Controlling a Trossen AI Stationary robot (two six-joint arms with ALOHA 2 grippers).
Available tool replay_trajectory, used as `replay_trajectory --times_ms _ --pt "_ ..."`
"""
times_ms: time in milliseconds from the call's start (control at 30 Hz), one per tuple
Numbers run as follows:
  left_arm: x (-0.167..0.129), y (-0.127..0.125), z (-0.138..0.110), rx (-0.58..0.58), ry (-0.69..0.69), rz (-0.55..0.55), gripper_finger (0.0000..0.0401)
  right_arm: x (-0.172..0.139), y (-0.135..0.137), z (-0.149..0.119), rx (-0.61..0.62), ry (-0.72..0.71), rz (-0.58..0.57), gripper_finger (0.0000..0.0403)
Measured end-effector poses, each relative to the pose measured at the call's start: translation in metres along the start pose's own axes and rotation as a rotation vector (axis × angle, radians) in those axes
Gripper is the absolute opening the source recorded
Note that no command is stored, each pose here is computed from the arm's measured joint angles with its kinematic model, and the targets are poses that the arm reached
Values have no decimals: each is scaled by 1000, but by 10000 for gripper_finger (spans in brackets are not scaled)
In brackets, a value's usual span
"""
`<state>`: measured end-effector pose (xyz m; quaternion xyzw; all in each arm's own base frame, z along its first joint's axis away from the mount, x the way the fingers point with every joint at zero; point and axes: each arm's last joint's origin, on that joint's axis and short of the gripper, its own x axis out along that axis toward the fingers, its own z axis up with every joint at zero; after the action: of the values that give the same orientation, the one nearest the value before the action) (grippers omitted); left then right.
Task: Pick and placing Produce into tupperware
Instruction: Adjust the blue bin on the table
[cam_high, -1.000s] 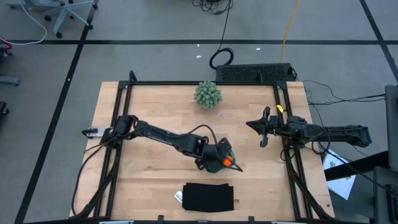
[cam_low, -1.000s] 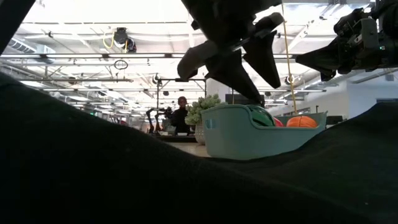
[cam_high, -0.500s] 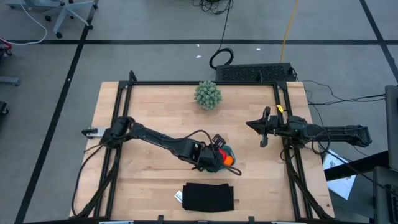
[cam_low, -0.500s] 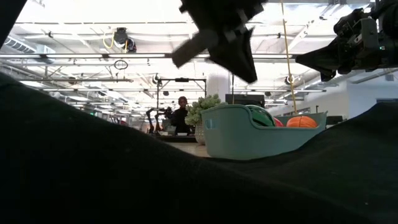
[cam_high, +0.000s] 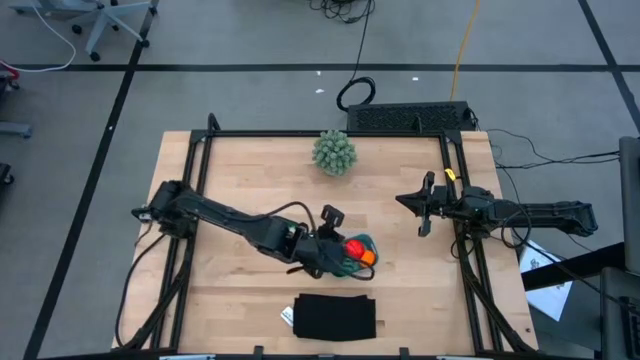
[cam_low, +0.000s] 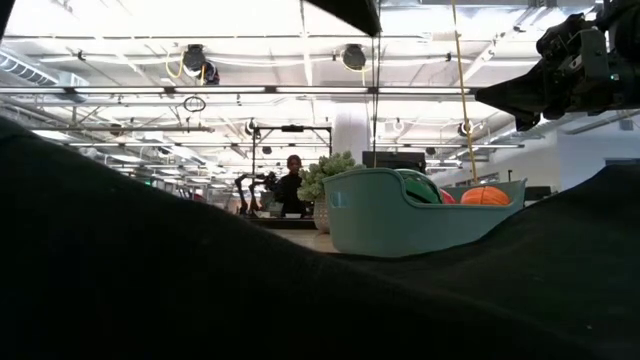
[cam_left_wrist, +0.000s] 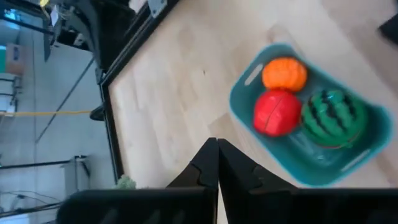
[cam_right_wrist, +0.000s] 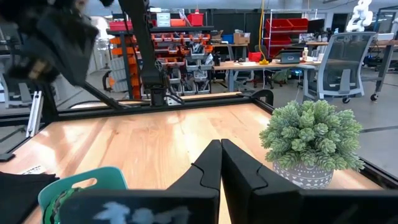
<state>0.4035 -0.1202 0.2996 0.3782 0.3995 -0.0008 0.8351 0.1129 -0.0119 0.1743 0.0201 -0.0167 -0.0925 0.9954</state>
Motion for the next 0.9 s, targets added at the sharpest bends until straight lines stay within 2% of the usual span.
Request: replay_trajectory --times_ms 167,300,400,467,667,900 --pt "-25 -4 5 -90 -50 -10 1 0 0 0 0 0 0 0" --pt "-43 -22 10 -154 -85 -24 1 0 0 0 4 4 4 0" --pt "-50 -41 12 -201 -89 27 1 0 0 -1 11 8 4 0" --pt "-49 -55 10 -224 -76 58 1 0 0 -1 11 8 5 0" --pt "-28 -90 -3 -329 -113 50 0 0 0 -1 11 8 7 0" --pt "-4 -113 -24 -453 -140 76 0 0 0 -1 11 8 7 0"
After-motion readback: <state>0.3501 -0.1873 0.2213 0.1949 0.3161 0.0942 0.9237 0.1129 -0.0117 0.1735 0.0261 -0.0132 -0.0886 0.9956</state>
